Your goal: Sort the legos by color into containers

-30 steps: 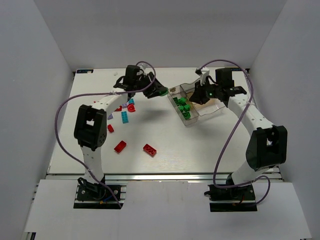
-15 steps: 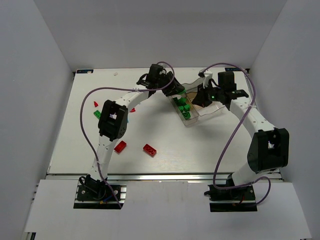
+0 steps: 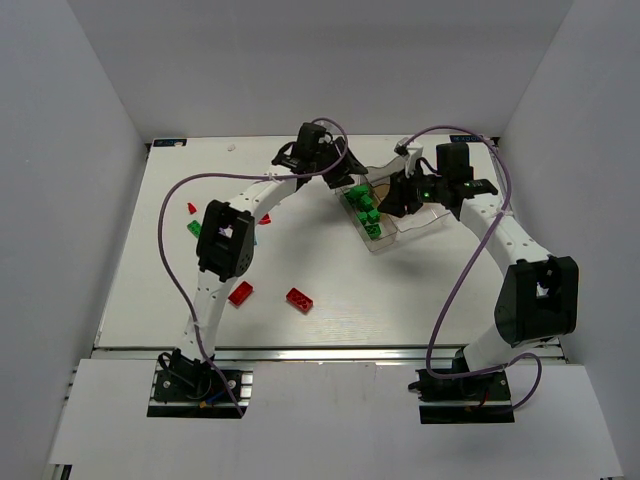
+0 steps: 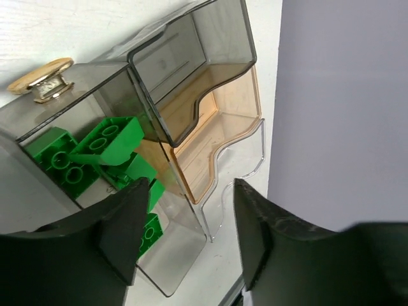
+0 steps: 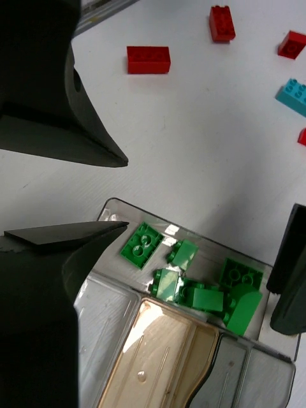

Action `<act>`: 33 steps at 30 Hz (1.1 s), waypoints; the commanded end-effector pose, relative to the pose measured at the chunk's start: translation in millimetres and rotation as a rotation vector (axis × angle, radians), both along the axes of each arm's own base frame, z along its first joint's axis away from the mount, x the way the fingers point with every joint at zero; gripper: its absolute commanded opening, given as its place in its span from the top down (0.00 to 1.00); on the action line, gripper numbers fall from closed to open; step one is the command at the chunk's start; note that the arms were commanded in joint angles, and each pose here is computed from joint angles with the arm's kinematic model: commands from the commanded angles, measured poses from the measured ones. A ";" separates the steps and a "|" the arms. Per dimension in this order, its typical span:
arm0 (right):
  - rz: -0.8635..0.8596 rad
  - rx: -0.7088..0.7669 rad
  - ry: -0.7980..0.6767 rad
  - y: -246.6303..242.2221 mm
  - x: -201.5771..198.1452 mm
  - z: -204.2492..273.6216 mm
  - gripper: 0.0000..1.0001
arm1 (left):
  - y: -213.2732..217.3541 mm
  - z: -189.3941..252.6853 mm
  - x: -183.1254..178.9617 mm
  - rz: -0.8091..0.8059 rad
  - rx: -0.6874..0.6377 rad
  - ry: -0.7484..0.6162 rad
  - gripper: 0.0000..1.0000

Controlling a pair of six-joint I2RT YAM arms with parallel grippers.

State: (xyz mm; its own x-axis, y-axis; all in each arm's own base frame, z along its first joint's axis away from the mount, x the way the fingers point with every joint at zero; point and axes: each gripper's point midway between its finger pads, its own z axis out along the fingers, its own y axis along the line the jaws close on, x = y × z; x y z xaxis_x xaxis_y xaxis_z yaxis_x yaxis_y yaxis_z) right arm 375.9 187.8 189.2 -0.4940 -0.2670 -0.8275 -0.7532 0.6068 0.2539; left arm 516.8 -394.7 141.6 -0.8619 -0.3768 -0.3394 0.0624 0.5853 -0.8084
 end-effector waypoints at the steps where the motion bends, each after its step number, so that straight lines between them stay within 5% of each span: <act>1: 0.114 0.044 -0.031 8.7 -13.6 14.4 0.53 | 20.0 77.7 3.5 0.035 -0.015 -0.135 0.37; 5: 0.253 0.058 -0.022 19.8 -31.6 4.4 0.62 | 91.0 128.5 -5.0 0.163 0.085 -0.223 0.80; 7: 0.277 0.046 0.003 25.2 -35.5 -5.7 0.74 | 139.1 104.1 -12.3 0.251 0.174 -0.153 0.88; 8: 0.288 0.036 0.008 26.4 -36.6 -10.2 0.83 | 159.3 127.2 -26.0 0.285 0.179 -0.182 0.89; 10: 0.295 0.013 0.001 30.7 -36.7 -14.6 0.88 | 213.0 89.3 -45.3 0.382 0.270 -0.081 0.89; 11: 0.303 0.009 -0.011 34.3 -36.1 -14.1 0.87 | 232.3 83.5 -54.7 0.415 0.297 -0.061 0.88; 15: 0.309 0.003 -0.006 43.1 -36.2 -16.9 0.68 | 330.3 62.6 -107.6 0.625 0.451 0.034 0.36; 18: 0.318 0.002 0.016 49.2 -40.1 -20.9 0.59 | 363.2 34.4 -135.9 0.660 0.556 0.123 0.23; 25: 0.306 -0.026 0.043 48.7 -41.9 -29.5 0.49 | 415.3 -26.9 -148.4 0.693 0.723 0.284 0.17; 33: 0.294 -0.055 0.043 43.3 -44.7 -32.7 0.42 | 446.5 -53.6 -115.7 0.671 0.801 0.345 0.13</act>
State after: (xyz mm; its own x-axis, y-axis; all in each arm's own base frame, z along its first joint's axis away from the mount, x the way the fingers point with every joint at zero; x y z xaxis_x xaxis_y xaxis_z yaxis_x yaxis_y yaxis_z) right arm 329.6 230.6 146.6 -0.4538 -0.4418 -0.7739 -0.8752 0.3844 0.2937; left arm 380.6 36.6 66.4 -0.6747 -0.6157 -0.4070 -0.6404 0.7625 -0.0920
